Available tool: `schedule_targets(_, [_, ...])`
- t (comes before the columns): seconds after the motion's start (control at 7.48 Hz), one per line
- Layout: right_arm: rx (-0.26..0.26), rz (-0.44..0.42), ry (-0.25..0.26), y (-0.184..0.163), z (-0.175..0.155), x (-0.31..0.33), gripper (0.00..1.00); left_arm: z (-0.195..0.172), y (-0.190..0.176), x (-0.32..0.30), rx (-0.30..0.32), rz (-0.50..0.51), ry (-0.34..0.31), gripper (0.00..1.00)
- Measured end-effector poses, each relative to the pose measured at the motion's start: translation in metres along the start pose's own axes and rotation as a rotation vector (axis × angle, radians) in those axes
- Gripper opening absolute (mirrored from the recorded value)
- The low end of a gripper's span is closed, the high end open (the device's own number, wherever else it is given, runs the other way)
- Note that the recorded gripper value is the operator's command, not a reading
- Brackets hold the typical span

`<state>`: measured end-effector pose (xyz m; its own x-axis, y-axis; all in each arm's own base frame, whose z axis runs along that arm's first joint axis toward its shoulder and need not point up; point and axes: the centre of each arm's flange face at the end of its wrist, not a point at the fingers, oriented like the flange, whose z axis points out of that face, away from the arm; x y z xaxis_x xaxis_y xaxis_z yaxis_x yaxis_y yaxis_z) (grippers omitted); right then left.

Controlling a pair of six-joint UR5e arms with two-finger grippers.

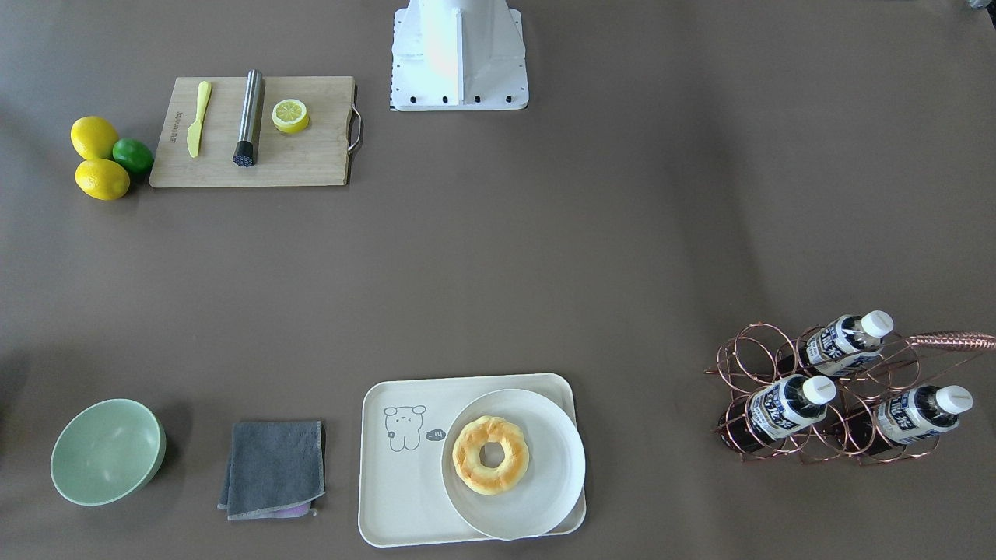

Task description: Place tea on tray

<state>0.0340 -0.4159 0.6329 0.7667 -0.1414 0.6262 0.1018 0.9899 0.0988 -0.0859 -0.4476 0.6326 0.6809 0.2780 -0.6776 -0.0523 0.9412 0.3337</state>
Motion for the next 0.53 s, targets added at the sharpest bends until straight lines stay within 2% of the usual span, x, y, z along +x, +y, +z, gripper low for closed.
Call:
schedule_targets(0.13, [0.006,0.0,-0.003,-0.002,-0.002,-0.002,1.0,0.0,-0.003,0.002,0.016,0.016,0.024,1.0])
schedule_targets(0.4, [0.044,-0.027,-0.019,-0.009,-0.01,-0.01,1.0,-0.009,-0.013,0.012,0.1,0.09,0.028,0.98])
schedule_targets(0.53, [0.066,-0.046,-0.023,-0.012,-0.013,-0.013,1.0,-0.016,-0.024,0.021,0.137,0.088,0.029,0.98])
